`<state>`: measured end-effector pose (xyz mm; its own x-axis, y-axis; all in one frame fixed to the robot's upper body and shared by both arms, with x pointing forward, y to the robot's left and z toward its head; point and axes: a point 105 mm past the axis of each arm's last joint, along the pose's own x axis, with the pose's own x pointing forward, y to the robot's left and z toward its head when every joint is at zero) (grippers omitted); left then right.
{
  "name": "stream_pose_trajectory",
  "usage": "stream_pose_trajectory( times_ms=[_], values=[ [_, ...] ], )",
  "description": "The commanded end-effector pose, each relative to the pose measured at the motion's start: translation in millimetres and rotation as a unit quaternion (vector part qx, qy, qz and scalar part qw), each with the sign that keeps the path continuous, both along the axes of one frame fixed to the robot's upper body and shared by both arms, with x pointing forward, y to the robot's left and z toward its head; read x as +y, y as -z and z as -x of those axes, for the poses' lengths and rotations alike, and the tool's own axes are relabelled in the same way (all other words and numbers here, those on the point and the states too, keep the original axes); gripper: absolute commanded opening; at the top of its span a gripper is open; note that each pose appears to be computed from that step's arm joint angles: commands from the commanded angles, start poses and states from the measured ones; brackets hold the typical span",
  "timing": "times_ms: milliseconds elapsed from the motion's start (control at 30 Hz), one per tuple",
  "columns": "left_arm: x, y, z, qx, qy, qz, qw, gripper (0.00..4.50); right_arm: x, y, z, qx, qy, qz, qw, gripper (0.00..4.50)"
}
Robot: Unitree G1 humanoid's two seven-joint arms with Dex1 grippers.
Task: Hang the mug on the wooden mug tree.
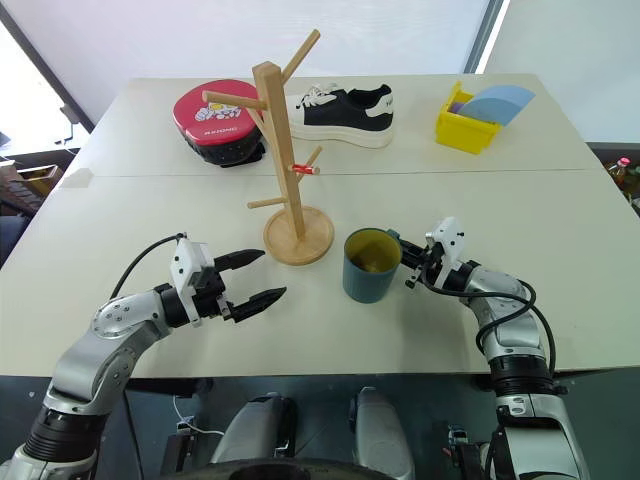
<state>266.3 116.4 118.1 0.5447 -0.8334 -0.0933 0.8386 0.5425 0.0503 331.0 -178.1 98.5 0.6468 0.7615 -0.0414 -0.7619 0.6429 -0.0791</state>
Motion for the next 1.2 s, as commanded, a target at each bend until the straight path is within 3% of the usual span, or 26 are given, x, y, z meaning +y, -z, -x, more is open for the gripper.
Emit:
stream_pose_trajectory(
  times_ms=[33, 200, 433, 1200],
  values=[
    [-3.4, -11.1, 3.5, -0.028, 0.007, 0.002, 1.000, 4.50, 5.0, -27.5, 0.7, -0.067, -0.005, 0.024, 0.997, 0.03],
    [16.0, -9.3, -4.5, -0.035, -0.038, -0.002, 0.999, 4.50, 50.1, -67.5, 23.7, -0.166, -0.070, 0.109, 0.978, 0.03],
    [27.1, -14.2, -6.6, -0.043, -0.047, -0.003, 0.998, 4.50, 74.8, -110.2, 29.6, -0.219, -0.054, 0.127, 0.966, 0.03],
    [49.3, -43.2, -9.6, -0.061, -0.035, -0.004, 0.998, 4.50, 88.0, -164.9, 18.8, -0.291, -0.026, 0.181, 0.939, 0.03]
  ],
)
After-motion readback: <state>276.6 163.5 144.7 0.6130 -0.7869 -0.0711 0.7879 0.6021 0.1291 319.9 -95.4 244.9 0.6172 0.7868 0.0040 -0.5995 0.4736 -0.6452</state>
